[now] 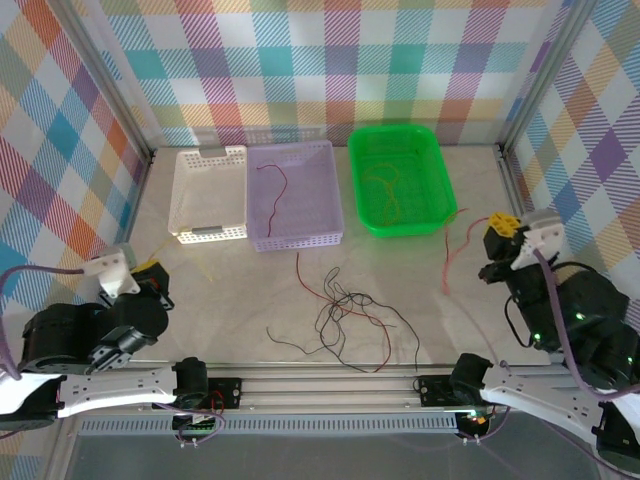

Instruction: Untangle the cables

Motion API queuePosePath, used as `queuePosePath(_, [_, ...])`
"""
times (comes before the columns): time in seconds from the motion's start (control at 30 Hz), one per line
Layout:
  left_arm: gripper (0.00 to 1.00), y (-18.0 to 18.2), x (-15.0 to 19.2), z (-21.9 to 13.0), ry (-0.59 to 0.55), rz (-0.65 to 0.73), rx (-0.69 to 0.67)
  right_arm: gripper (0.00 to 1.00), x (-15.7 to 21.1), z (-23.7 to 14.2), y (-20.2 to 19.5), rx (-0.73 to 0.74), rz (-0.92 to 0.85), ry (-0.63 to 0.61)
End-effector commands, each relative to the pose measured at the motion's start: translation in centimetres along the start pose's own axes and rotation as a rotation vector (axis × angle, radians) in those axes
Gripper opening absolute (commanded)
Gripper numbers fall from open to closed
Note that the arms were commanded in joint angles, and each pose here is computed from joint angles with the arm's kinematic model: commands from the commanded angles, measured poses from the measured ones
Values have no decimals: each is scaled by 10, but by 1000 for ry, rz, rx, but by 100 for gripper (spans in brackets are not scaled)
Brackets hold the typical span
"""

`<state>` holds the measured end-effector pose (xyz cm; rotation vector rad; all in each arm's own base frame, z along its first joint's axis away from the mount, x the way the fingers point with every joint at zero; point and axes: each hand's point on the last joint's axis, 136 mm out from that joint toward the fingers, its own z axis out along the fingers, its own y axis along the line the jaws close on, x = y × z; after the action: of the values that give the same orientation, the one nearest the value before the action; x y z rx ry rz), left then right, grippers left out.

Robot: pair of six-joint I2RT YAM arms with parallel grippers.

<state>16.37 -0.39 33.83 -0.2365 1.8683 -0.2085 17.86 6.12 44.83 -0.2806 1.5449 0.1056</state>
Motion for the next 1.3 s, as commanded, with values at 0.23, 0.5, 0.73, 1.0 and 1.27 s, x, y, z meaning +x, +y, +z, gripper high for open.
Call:
queuePosePath(0.23, [0, -27, 17, 6, 27, 8, 89, 0, -37, 65, 95, -224, -65, 13])
queuePosePath(0.5, [0, -51, 42, 14, 92, 29, 129, 0, -11, 164, 145, -389, 107, 207])
queuePosePath(0.73, [0, -73, 53, 20, 114, 57, 147, 0, 26, 245, 187, -498, 180, 331])
queuePosePath(1.0, [0, -89, 57, 21, 135, 41, 180, 0, 75, 303, 222, -558, 202, 451])
queuePosePath(1.27, [0, -112, 58, 22, 160, 54, 208, 0, 158, 358, 256, -591, 222, 612])
